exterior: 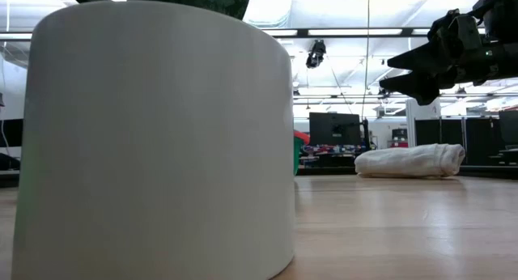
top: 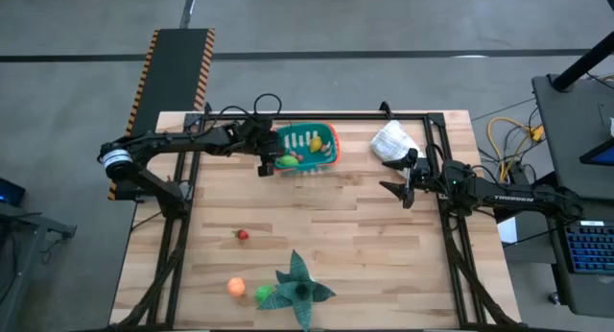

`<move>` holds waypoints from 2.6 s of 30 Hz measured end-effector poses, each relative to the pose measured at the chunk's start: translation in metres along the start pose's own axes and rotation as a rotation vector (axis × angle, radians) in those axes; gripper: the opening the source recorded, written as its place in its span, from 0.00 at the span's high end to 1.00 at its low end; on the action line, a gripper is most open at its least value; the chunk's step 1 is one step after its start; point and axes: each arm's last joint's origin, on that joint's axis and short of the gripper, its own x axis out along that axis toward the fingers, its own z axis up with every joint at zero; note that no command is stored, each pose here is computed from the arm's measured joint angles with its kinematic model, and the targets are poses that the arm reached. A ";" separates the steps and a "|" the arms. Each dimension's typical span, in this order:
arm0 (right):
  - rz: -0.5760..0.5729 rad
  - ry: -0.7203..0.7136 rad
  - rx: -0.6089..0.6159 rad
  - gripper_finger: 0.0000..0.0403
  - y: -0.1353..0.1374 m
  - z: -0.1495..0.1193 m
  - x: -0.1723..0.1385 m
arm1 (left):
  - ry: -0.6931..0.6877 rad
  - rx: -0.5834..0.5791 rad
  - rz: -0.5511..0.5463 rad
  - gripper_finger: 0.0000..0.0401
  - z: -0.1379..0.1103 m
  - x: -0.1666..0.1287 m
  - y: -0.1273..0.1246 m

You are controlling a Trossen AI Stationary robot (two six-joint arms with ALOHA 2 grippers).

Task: Pick and placing Produce into tupperware
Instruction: Put the strawberry toy into the bin

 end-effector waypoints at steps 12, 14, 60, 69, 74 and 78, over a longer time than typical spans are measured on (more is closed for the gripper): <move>0.000 0.000 0.000 0.19 0.000 0.000 0.000 | -0.029 0.001 0.019 0.62 0.004 -0.011 0.001; 0.000 0.000 0.000 0.19 0.000 0.000 0.000 | -0.062 0.008 0.032 0.62 0.008 -0.020 0.001; 0.000 -0.001 0.000 0.19 0.000 0.000 0.000 | -0.356 -0.145 -0.311 0.62 -0.003 -0.186 -0.082; 0.000 -0.001 0.000 0.19 0.000 0.000 0.000 | -0.163 -0.257 -0.369 0.62 -0.008 -0.172 -0.093; 0.000 -0.001 0.000 0.19 0.000 0.000 0.000 | -0.032 -0.304 -0.384 0.62 -0.011 -0.162 -0.100; 0.000 -0.001 0.000 0.19 0.000 0.000 0.000 | 0.096 -0.340 -0.394 0.62 -0.014 -0.153 -0.108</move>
